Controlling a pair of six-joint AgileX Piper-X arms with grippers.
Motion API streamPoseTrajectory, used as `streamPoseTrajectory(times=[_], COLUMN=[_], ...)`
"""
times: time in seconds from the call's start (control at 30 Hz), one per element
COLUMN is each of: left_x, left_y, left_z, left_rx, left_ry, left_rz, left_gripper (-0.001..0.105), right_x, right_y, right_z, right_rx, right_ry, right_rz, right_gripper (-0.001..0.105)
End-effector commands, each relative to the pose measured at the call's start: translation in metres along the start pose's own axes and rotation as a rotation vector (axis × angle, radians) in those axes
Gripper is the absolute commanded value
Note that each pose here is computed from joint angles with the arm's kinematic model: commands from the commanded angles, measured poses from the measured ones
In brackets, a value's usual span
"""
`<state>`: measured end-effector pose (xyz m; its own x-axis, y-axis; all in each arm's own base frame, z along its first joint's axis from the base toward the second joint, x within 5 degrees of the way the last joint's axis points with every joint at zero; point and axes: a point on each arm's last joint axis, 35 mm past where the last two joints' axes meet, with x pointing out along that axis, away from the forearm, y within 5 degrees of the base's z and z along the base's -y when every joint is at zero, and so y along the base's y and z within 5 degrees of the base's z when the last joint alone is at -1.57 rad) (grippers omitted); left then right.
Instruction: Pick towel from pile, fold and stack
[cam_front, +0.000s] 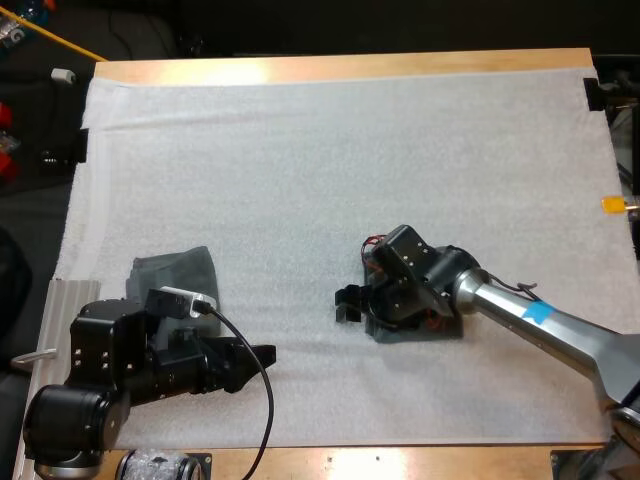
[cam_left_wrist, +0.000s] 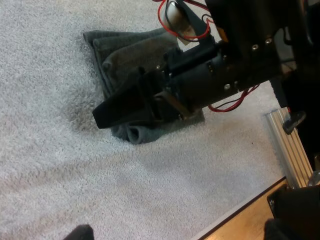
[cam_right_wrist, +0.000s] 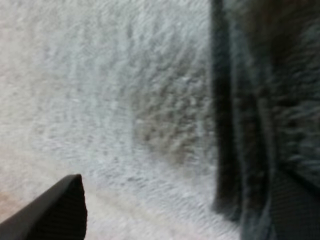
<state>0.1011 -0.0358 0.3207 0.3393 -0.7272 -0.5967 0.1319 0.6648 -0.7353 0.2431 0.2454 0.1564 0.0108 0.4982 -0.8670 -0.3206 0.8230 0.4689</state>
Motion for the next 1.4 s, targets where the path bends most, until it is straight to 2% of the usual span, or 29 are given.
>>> streamPoseTrajectory(times=[0.0, 0.17, 0.37, 0.57, 0.83, 0.93, 1.13, 1.27, 1.37], left_x=[-0.002, -0.002, 0.002, 0.012, 0.018, 0.018, 0.019, 0.024, 0.037], left_y=[-0.002, -0.002, 0.001, 0.009, 0.010, 0.009, 0.007, 0.005, 0.004], left_z=[0.000, 0.000, 0.001, -0.001, -0.001, 0.001, 0.006, 0.017, 0.028], left_rx=[0.011, 0.022, 0.028, 0.034, 0.070, 0.082, 0.098, 0.084, 0.064], left_ry=[-0.005, -0.008, -0.014, 0.008, 0.011, -0.001, -0.037, -0.062, -0.045], left_rz=[-0.010, -0.012, -0.014, -0.019, -0.036, -0.041, -0.050, -0.066, -0.072], left_gripper=[0.064, 0.064, 0.064, 0.064, 0.065, 0.072, 0.072, 0.072, 0.072], right_x=[-0.010, -0.048, -0.112, -0.173, -0.246, -0.260, -0.284, -0.288, -0.288], right_y=[0.008, 0.021, 0.031, 0.033, 0.030, 0.026, 0.015, 0.014, 0.014], right_z=[0.001, -0.003, -0.023, -0.059, -0.120, -0.138, -0.167, -0.171, -0.171], right_rx=[-0.032, -0.051, -0.133, -0.177, -0.189, -0.158, -0.133, -0.136, -0.137], right_ry=[-0.026, -0.101, -0.222, -0.300, -0.432, -0.464, -0.580, -0.604, -0.603], right_rz=[0.019, 0.020, -0.080, -0.159, -0.103, -0.094, -0.162, -0.166, -0.164], right_gripper=[0.074, 0.074, 0.074, 0.074, 0.074, 0.074, 0.074, 0.074, 0.074])
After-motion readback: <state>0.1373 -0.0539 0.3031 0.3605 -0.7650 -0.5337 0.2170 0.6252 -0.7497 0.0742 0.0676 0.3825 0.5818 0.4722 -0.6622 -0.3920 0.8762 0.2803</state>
